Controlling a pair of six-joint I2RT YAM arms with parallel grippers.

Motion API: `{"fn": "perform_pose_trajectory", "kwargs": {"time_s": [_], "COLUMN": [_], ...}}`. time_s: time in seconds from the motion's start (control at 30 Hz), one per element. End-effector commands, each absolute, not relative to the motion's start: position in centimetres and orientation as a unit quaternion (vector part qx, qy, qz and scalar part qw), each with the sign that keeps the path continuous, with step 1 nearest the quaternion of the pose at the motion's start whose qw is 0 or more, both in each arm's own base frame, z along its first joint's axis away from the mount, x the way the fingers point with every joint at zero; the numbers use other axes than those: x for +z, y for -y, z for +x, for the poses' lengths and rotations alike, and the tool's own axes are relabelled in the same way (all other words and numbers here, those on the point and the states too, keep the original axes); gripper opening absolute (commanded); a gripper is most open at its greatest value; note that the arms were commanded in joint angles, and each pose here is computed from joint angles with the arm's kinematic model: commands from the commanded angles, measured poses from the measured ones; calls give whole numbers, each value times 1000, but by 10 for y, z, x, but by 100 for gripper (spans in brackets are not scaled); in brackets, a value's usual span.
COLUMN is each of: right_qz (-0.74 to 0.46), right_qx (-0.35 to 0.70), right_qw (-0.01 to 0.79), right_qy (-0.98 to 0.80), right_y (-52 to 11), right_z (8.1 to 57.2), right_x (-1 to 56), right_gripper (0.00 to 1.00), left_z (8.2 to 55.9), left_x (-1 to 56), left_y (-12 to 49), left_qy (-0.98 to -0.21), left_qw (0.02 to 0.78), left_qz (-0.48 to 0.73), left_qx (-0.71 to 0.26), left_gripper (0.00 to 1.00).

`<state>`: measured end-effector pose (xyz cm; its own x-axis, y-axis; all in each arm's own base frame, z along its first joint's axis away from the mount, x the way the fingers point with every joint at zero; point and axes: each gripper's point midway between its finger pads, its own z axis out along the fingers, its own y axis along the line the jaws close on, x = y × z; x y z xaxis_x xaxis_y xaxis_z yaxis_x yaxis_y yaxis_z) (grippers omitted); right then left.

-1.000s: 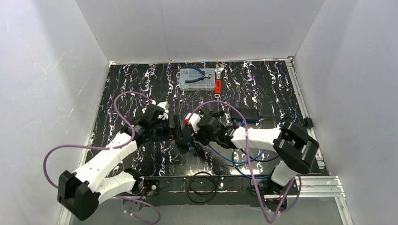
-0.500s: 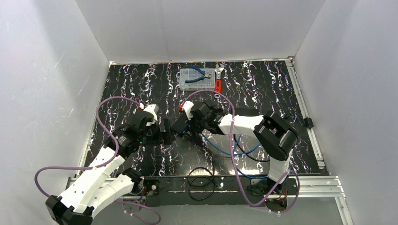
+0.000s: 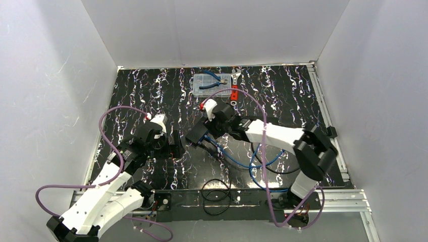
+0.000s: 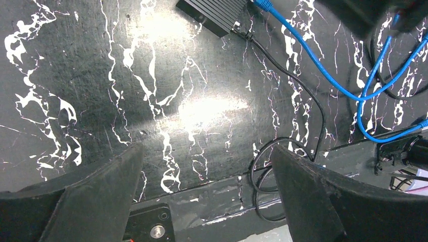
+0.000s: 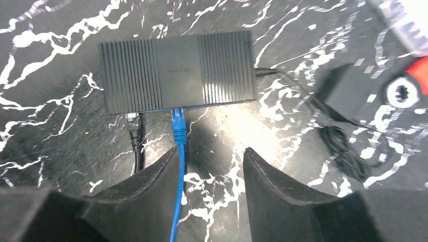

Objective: Insert the plug into the switch port
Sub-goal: Insert the connector into the switch port, then reset both arms

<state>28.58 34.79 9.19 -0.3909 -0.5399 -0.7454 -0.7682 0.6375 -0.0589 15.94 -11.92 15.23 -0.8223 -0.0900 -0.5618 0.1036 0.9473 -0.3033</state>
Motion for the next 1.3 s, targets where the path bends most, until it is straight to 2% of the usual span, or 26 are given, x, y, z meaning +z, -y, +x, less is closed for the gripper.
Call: {"fn": "perform_pose_trajectory", "kwargs": {"time_s": [0.0, 0.1, 0.37, 0.5, 0.6, 0.9, 1.27], "right_qz": [-356, -322, -235, -221, -160, -43, -24], "right_qx": [139, 135, 125, 156, 162, 110, 102], "right_qw": [449, 471, 516, 528, 552, 552, 550], "right_qy": [-808, -810, -814, -805, -802, -825, -828], "right_y": [-323, -303, -242, -220, -196, -136, -127], "right_z": [289, 283, 259, 235, 229, 216, 213], "right_x": [150, 174, 215, 227, 239, 236, 232], "right_gripper": [63, 70, 77, 79, 79, 82, 83], "left_z": [163, 166, 174, 178, 181, 183, 180], "left_x": [168, 173, 194, 200, 202, 211, 213], "left_y": [115, 114, 117, 113, 110, 105, 101], "left_qy": [-934, -931, -914, -906, -902, -875, -873], "left_qw": [321, 329, 369, 389, 402, 454, 459], "left_qz": [13, 16, 22, 29, 32, 25, 34], "left_qx": [-156, -154, -170, -162, -154, -168, -162], "left_gripper": [98, 98, 98, 98, 98, 98, 98]}}
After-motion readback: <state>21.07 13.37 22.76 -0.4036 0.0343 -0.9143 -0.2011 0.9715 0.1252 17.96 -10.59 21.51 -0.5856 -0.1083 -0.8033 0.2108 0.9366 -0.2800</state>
